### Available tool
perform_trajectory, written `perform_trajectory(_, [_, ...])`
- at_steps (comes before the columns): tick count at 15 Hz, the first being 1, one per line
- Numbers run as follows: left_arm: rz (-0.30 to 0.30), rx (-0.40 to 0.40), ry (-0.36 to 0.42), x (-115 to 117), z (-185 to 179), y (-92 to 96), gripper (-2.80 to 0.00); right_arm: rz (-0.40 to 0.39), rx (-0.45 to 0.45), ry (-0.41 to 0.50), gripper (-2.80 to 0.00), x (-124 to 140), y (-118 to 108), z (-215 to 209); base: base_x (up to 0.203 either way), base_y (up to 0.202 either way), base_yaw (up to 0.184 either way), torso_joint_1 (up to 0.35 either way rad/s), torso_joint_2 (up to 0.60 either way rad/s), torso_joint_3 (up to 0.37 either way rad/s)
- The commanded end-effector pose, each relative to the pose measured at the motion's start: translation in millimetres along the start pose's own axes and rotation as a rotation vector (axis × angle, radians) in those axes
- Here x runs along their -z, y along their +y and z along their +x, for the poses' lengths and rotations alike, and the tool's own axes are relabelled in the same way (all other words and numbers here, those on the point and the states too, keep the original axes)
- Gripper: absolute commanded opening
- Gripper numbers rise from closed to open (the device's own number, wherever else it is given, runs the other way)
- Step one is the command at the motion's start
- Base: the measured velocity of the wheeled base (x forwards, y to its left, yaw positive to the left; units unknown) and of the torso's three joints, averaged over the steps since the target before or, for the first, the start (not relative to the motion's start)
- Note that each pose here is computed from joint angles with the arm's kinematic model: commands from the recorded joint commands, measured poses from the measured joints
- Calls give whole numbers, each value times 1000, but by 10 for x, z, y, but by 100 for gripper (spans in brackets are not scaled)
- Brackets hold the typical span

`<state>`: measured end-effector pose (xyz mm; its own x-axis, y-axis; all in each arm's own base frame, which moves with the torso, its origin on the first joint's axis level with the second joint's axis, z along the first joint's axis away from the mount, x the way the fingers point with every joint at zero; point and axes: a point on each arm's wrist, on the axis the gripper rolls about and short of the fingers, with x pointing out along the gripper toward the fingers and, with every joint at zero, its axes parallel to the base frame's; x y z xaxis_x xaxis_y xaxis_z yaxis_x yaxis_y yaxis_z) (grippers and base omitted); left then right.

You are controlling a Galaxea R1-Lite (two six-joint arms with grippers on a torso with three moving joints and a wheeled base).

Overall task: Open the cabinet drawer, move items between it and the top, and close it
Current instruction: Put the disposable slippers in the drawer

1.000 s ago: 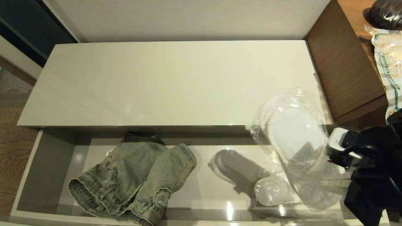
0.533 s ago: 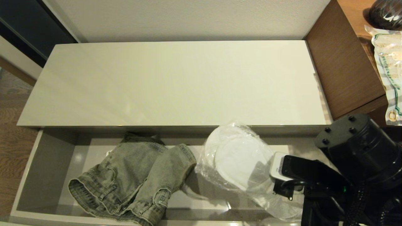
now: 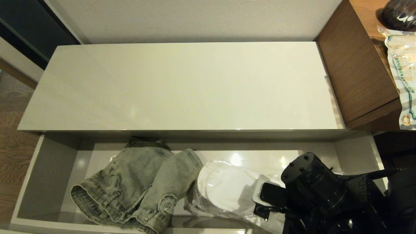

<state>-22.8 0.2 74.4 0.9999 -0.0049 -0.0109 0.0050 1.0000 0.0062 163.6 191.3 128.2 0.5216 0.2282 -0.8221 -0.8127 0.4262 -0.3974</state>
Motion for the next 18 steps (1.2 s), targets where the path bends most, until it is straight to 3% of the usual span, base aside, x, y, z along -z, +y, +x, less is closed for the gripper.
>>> perform_trajectory(1, [0, 0, 1, 0, 1, 0, -280, -13, 1, 40, 0, 104, 90, 226, 0, 0, 0, 0, 0, 0])
perform_trajectory(6, [0, 0, 1, 0, 1, 0, -280, 11, 13, 28, 0, 124, 68, 200, 0, 0, 0, 0, 0, 0])
perform_trajectory(9, [0, 0, 1, 0, 1, 0, -280, 49, 46, -33, 0, 125, -8, 27, 0, 0, 0, 0, 0, 0])
perform_trajectory(11, [0, 0, 1, 0, 1, 0, -280, 169, 97, -109, 0, 119, -104, -195, 0, 0, 0, 0, 0, 0])
perform_trajectory(14, [0, 0, 1, 0, 1, 0, -280, 505, 293, -189, 0, 238, -412, -551, 0, 0, 0, 0, 0, 0])
perform_trajectory(15, [0, 0, 1, 0, 1, 0, -280, 610, 371, -203, -280, 356, -555, -678, 0, 0, 0, 0, 0, 0])
perform_trajectory(16, [0, 0, 1, 0, 1, 0, -280, 709, 450, -218, -280, 514, -684, -848, 0, 0, 0, 0, 0, 0])
perform_trajectory(18, [0, -2, 1, 0, 1, 0, -280, 801, 513, -215, -280, 672, -742, -1021, 0, 0, 0, 0, 0, 0])
